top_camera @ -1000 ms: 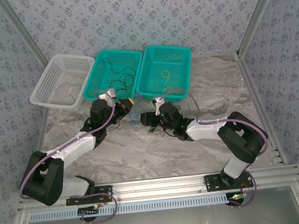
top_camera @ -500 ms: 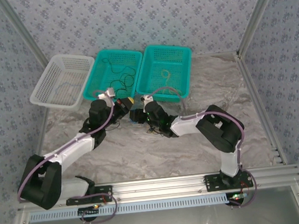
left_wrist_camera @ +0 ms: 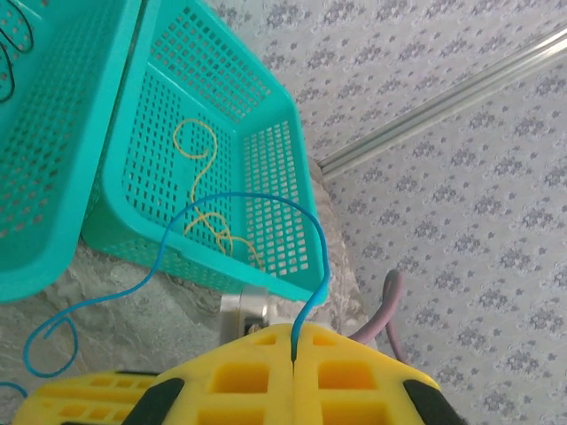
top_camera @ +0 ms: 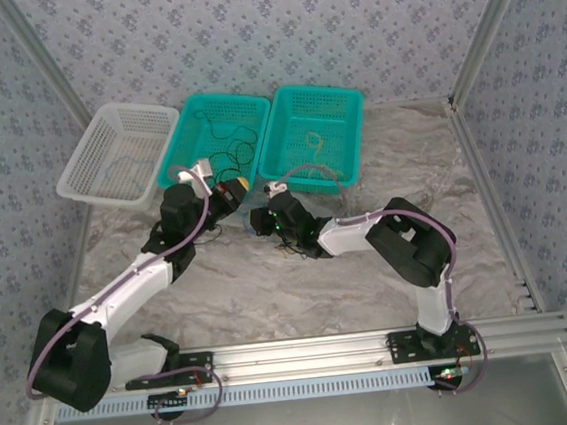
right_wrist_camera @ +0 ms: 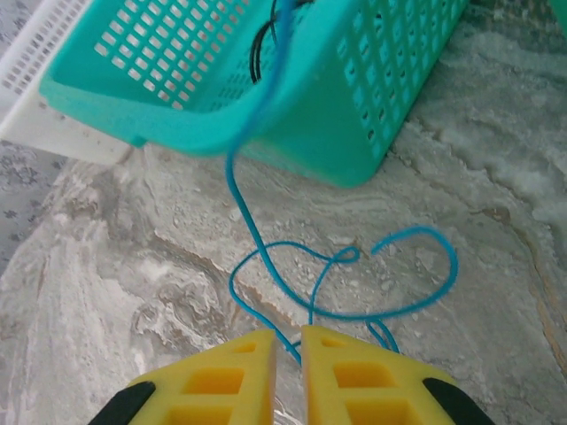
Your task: Untangle the cables
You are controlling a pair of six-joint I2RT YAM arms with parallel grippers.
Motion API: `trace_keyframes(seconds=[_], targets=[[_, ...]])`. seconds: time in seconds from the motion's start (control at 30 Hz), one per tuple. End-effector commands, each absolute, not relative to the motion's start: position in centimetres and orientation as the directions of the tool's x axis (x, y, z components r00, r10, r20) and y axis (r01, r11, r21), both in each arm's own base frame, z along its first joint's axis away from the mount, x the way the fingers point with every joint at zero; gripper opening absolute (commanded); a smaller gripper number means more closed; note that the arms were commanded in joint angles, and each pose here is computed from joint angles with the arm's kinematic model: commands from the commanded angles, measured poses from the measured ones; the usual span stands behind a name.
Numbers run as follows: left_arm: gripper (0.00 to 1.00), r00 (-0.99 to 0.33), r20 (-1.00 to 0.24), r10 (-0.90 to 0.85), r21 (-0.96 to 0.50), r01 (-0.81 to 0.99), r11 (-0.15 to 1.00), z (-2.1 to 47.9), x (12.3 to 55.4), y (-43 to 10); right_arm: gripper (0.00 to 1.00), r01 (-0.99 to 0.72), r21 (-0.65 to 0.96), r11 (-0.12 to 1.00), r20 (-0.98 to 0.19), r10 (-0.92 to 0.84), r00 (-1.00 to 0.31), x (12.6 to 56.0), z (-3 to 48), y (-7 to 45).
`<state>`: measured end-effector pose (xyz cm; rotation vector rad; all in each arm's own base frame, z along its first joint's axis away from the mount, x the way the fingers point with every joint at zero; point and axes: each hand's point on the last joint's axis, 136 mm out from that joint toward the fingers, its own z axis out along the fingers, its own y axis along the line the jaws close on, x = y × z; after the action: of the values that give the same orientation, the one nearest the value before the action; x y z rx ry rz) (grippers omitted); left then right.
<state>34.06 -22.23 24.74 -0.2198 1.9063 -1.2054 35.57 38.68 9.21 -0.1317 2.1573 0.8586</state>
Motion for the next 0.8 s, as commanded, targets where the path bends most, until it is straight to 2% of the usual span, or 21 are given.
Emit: trace_keyframes(seconds=[0.0, 0.57, 0.77], targets=[[0.00, -0.542, -0.637, -0.548, -0.766, 0.366, 0.529, 29.2, 34.4, -21.2, 0.17, -0.337, 0.504, 0.795, -0.695, 0.142, -0.704, 35.3, 7.7, 38.4], [0.00, -0.415, -0.754, -0.509, -0.656, 0.444, 0.610, 34.9, 35.2, -18.8, 0.16, -0.264, 0.470, 0.842, -0.647, 0.126, -0.752, 34.7, 5.2, 36.8], [0.00, -0.314, -0.814, -0.489, -0.577, 0.337, 0.744, 36.4, 36.4, -15.1, 0.23, -0.249, 0.474, 0.845, -0.645, 0.140, -0.752, 34.7, 5.6, 36.4]])
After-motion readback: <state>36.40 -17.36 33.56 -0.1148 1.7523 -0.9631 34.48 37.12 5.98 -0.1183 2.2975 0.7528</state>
